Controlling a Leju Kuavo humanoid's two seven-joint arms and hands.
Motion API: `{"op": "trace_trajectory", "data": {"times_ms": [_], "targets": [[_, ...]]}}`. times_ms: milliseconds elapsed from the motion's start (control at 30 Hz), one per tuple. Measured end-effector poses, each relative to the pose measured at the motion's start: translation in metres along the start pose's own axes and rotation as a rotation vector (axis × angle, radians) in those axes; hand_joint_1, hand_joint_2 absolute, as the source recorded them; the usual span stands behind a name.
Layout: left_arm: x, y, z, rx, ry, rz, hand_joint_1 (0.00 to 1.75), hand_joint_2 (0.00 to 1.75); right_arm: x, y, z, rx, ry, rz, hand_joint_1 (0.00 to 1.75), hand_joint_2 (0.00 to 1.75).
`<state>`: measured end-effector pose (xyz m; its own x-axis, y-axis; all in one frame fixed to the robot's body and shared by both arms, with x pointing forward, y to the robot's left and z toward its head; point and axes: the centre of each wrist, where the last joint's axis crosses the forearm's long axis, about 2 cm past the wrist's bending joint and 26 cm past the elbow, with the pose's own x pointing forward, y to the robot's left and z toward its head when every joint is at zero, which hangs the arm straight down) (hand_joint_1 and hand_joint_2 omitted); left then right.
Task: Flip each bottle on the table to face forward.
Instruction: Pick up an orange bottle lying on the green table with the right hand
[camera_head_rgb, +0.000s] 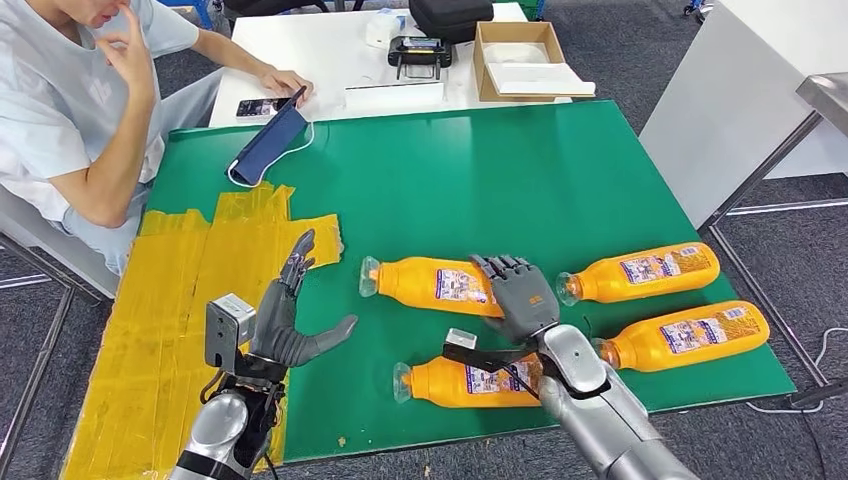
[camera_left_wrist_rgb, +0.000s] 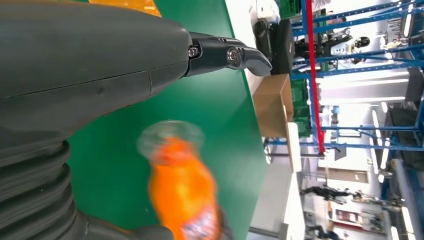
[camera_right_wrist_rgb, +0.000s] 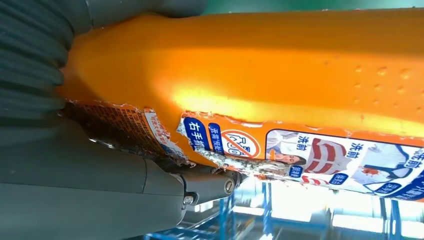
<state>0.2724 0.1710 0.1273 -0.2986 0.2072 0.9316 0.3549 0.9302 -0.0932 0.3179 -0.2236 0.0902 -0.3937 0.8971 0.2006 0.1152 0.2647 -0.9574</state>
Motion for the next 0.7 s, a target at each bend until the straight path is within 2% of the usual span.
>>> {"op": "trace_trajectory", "data": {"times_ms": [233,367,533,600,700], "targets": [[0.0,-0.005,0.0,-0.016,0.005,-0.013,0.0,1.75,0.008,-0.02,-0.004,-0.191,0.048,-0.187,1.75,1.75],[0.0,-0.008,-0.001,-0.03,0.005,-0.017,0.0,1.75,0.011,-0.028,-0.003,-0.289,0.07,-0.353,1.75,1.75],[0.0,-0.013,-0.002,-0.046,0.003,-0.015,0.0,1.75,0.02,-0.033,-0.005,-0.283,0.083,-0.789,1.75,1.75],[0.0,-0.014,-0.002,-0.053,0.002,-0.016,0.0,1.75,0.023,-0.033,-0.005,-0.282,0.082,-0.869,1.75,1.75],[0.0,-0.015,-0.003,-0.056,0.0,-0.017,0.0,1.75,0.025,-0.035,-0.005,-0.293,0.082,-0.896,1.75,1.75]]}}
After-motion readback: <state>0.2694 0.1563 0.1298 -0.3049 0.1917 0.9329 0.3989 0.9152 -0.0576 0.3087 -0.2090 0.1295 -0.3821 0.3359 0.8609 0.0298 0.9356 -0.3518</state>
